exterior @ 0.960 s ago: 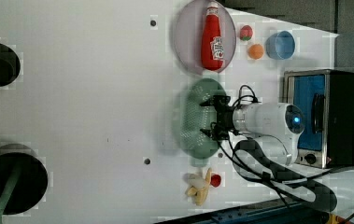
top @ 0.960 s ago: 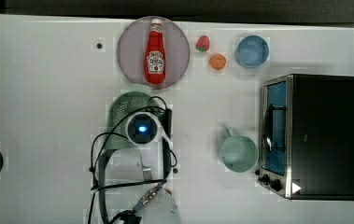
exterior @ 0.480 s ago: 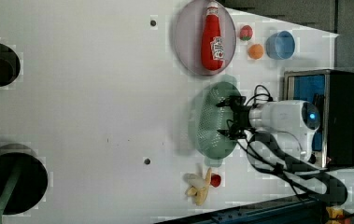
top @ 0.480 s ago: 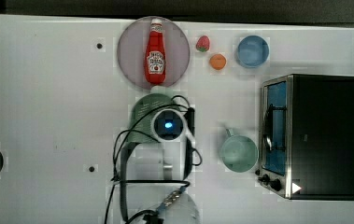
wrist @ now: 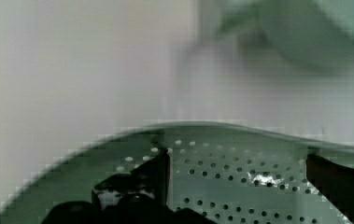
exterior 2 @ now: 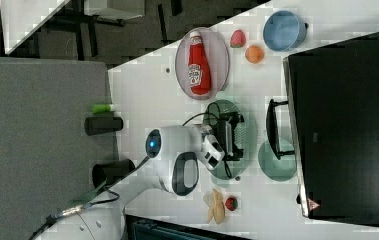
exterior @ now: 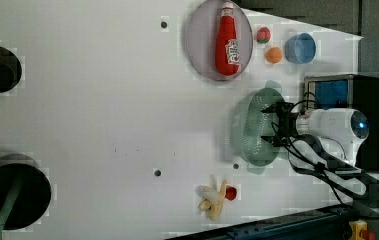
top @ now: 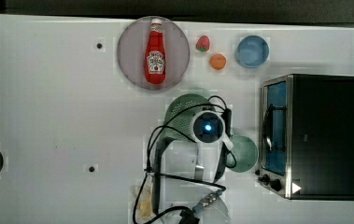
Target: Drag strainer left to right.
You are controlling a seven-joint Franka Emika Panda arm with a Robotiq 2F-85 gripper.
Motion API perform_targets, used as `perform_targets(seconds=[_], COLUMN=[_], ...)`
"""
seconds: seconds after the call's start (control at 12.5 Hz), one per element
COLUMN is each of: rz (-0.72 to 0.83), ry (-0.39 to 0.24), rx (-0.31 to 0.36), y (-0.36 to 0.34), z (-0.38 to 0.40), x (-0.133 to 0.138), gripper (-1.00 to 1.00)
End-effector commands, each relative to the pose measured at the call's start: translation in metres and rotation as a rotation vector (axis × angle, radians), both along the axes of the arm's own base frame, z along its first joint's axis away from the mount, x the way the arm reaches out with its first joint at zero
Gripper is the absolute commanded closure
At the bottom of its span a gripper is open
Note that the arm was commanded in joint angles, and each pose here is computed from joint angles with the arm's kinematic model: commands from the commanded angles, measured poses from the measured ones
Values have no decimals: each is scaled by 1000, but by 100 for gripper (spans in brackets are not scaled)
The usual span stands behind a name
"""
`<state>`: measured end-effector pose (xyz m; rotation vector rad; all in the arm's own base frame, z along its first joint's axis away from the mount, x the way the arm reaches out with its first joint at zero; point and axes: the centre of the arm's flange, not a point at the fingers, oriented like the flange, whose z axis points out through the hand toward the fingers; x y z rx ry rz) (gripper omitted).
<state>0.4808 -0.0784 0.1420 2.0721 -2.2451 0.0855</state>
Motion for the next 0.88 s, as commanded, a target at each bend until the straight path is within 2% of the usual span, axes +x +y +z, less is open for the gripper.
perform_targets(seconds=[0.08, 0.24, 0.56, 0.88], rz=[86, 128, 425, 620], ry=[9, -4, -29, 44], rx=[4, 7, 61, 135], y=[-7, -3, 39, 47], z=[8, 17, 90, 212], x=[1, 7, 22, 21], gripper=[-100, -100, -100, -100])
